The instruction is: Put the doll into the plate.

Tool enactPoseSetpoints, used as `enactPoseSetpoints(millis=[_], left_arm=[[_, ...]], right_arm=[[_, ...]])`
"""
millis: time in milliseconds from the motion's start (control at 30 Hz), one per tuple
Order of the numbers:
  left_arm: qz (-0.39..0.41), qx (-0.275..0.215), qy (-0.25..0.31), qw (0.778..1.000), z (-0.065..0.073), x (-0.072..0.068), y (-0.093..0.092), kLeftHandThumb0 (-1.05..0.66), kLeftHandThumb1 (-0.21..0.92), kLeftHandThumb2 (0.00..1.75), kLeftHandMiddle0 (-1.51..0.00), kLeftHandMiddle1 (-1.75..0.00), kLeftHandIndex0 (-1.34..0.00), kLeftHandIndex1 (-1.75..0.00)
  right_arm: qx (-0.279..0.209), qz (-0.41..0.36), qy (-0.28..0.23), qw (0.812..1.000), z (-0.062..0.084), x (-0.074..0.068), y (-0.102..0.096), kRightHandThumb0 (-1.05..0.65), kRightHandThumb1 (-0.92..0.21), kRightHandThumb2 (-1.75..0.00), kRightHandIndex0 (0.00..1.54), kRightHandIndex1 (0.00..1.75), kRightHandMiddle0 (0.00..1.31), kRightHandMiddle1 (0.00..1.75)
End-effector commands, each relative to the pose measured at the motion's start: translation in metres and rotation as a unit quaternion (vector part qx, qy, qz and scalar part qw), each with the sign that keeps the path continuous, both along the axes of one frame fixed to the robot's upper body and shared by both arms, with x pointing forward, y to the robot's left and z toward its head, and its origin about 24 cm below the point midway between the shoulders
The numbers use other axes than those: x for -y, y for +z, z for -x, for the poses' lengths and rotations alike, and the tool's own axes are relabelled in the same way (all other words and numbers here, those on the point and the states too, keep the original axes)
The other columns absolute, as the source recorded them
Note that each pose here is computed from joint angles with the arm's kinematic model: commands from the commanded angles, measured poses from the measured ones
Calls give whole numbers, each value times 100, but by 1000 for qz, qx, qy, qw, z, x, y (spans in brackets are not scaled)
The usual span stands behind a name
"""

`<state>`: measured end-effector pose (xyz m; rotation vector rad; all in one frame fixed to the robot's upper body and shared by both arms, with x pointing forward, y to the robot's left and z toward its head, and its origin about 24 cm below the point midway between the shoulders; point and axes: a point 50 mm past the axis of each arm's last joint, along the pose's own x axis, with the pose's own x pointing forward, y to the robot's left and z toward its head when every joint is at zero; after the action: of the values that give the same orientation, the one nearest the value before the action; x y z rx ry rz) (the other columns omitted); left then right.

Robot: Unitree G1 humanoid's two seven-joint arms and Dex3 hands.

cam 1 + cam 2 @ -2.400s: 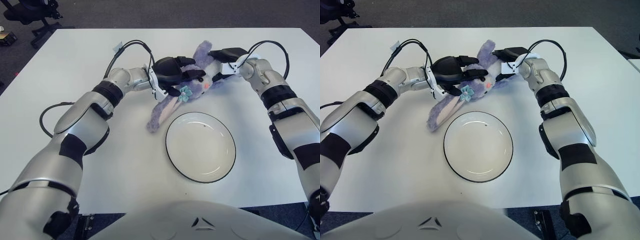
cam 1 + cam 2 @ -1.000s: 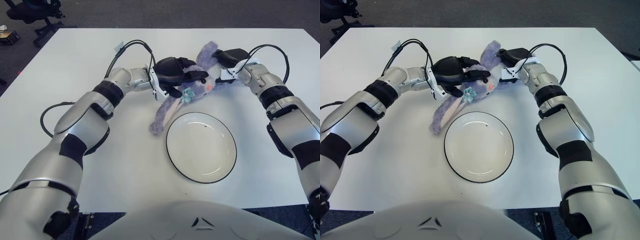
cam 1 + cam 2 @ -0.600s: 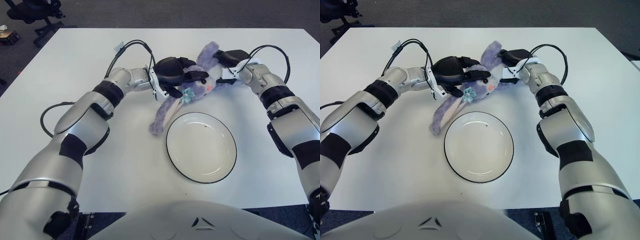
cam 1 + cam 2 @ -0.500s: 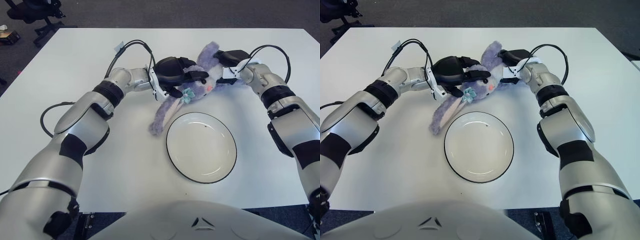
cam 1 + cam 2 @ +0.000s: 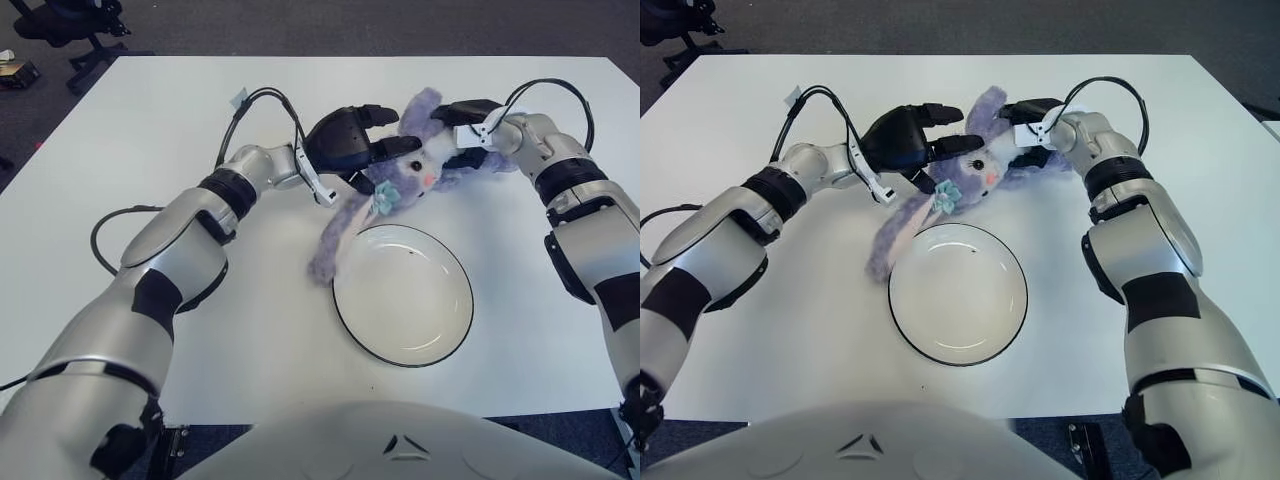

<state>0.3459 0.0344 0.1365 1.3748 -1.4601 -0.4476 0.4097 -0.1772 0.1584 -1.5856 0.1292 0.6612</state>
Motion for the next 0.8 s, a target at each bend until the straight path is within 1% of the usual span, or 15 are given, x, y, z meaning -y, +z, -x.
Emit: enactPoseSetpoints(millis=[0,167,267,300,400,500,533,567,600,633,667,733,767], left_arm=[[-2,5,4,1000,0,-1,-3,-48,92,46,-89,-4,-74,-13],[6,16,12,1000,-1,-1,-3,-47,92,45,-88,-3,-73,-13],[13,20,20,1000,-1,-2,-3,-47,92,44,-85,-2,-72,-13],[16,23,22,999,-1,-2,-3,-46,92,45,-83,-1,-71,-12],[40,42,30,998,0,-3,-2,-46,92,44,-81,0,-70,-12],[63,60,33,996,0,-4,-2,-45,92,44,-80,0,-70,-12],[70,65,34,995,0,-4,-1,-45,92,43,-79,0,-70,-12],[85,76,34,993,1,-3,-1,-45,92,43,-79,0,-70,-12],[104,88,35,990,2,-3,1,-44,92,43,-79,0,-69,-12],[116,96,34,988,2,-3,1,-44,92,42,-80,-1,-69,-12],[132,105,34,985,3,-2,3,-44,92,42,-80,-1,-69,-12],[154,114,32,981,5,-1,4,-44,92,41,-82,-1,-70,-12],[161,118,32,979,6,-1,5,-43,92,40,-83,-2,-70,-13]], right_arm=[[-33,28,-14,999,1,6,-3,0,-31,-131,63,169,40,175],[-47,68,-37,996,-3,5,10,0,-31,-132,62,171,40,175],[-61,114,-50,990,-7,0,22,0,-31,-132,62,172,40,175],[-65,130,-52,988,-7,-1,26,0,-28,-136,64,173,42,175],[-79,184,-59,978,-9,-7,36,0,-29,-136,63,174,41,175],[-89,204,-65,973,-9,-10,40,0,-26,-136,66,174,47,166],[-92,207,-67,972,-9,-10,40,0,-27,-132,65,174,52,157],[-97,213,-68,970,-9,-10,42,-1,-28,-130,65,175,53,154],[-103,219,-69,968,-8,-11,43,-1,-31,-124,63,175,56,147],[-107,223,-69,966,-8,-11,45,-1,-36,-120,55,174,51,155],[-111,228,-69,965,-8,-10,46,-1,-38,-119,52,174,49,158],[-115,235,-67,963,-7,-10,48,-1,-53,-98,45,166,43,158],[-117,238,-66,962,-7,-10,49,-1,-62,-83,42,162,41,156]])
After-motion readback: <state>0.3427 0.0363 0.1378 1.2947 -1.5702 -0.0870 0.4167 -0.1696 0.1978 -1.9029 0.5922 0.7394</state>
